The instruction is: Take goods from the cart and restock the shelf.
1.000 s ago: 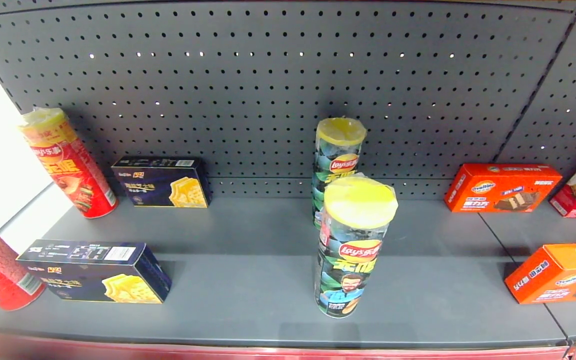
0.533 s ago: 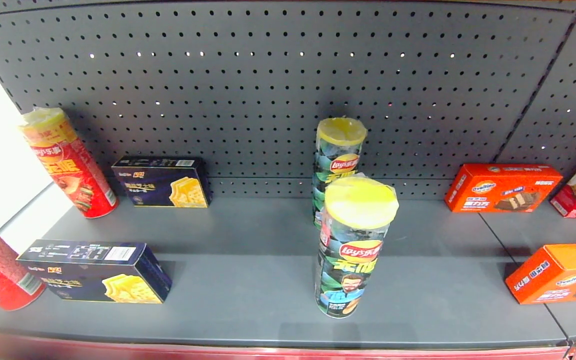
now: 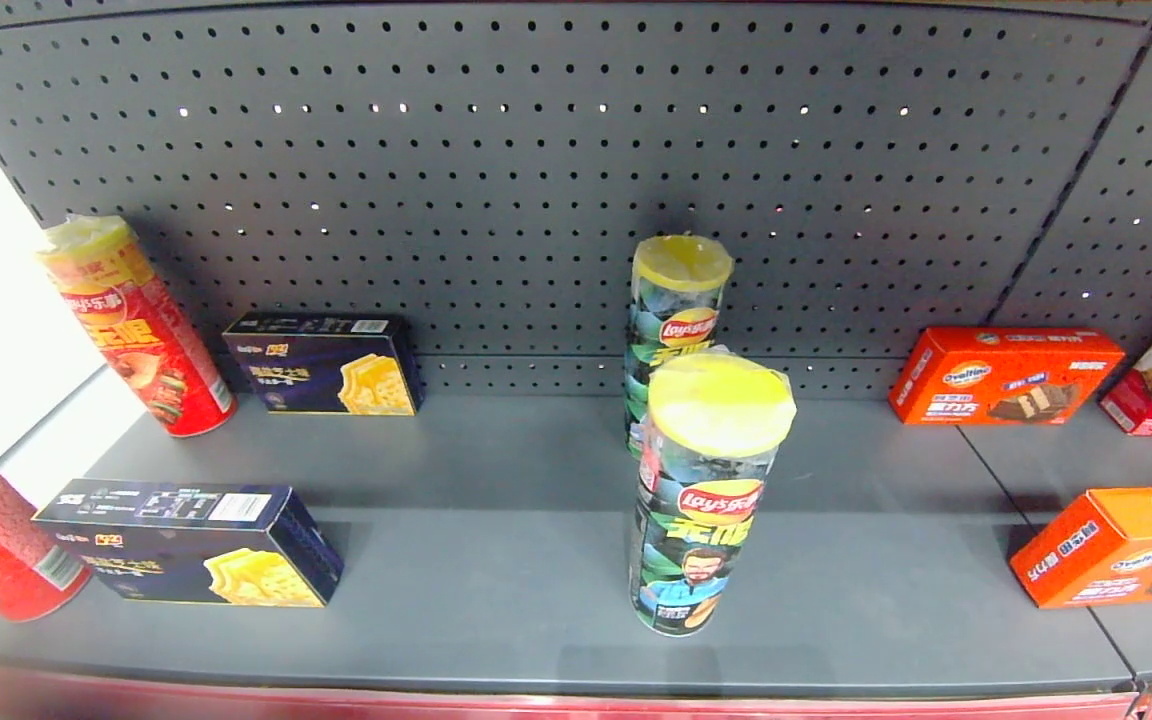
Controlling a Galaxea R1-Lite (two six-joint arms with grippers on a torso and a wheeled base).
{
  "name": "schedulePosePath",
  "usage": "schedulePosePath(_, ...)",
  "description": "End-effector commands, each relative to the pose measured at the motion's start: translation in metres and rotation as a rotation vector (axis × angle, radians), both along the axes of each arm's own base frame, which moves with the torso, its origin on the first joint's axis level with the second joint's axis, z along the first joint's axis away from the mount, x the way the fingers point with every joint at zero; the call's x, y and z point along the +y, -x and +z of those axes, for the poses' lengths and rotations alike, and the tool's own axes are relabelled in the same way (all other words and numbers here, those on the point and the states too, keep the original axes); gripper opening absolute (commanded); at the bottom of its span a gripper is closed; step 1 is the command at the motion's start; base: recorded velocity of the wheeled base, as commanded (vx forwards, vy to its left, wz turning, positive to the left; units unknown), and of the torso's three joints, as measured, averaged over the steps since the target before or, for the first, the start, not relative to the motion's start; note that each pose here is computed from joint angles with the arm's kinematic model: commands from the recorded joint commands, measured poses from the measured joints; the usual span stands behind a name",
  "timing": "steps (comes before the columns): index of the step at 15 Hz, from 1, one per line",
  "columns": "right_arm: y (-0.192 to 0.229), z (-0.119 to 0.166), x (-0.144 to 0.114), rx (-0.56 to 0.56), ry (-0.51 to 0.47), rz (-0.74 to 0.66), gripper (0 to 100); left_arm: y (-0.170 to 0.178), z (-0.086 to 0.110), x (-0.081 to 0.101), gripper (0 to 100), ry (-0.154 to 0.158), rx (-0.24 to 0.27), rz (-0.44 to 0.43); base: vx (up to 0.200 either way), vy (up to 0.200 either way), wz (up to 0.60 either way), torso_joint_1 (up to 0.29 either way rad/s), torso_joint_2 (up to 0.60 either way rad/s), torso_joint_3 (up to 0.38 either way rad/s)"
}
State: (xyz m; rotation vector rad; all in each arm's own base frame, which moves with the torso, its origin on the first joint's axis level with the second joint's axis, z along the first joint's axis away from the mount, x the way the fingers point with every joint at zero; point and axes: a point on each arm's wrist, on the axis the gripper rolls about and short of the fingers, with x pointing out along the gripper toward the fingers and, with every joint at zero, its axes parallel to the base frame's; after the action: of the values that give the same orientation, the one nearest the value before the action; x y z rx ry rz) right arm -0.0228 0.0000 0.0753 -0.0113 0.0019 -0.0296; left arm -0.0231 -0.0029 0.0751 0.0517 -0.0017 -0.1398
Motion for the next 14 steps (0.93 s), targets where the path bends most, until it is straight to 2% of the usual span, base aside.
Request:
schedulePosePath(1,0.0,0.0,0.0,0.0,0.001,0.0,100,-0.0001,0.0,0.0,100,0.0,0.001,0.0,0.0,0.0,0.0,0.0,0.0,0.0)
schedulePosePath(6,0.0,-0.0001,0.0003,0.001,0.004,0.019,100,-0.0001,0.0,0.0,100,-0.003,0.001,0.0,0.0,0.0,0.0,0.0,0.0,0.0)
schedulePosePath(8,0.0,0.0,0.0003,0.0,0.004,0.016,100,-0.0001,0.0,0.0,100,-0.008,0.0,-0.001,-0.2,0.0,0.0,0.005,0.0,0.005)
schedulePosePath(11,0.0,0.0,0.0003,0.0,0.004,0.019,100,-0.0001,0.0,0.0,100,-0.002,0.001,0.0,0.0,0.0,0.0,0.0,0.0,0.0)
schedulePosePath(14,0.0,0.0,0.0003,0.0,0.003,0.019,100,-0.0001,0.0002,-0.0001,100,-0.009,-0.002,-0.003,0.0,0.0,0.0,0.0,0.0,0.0)
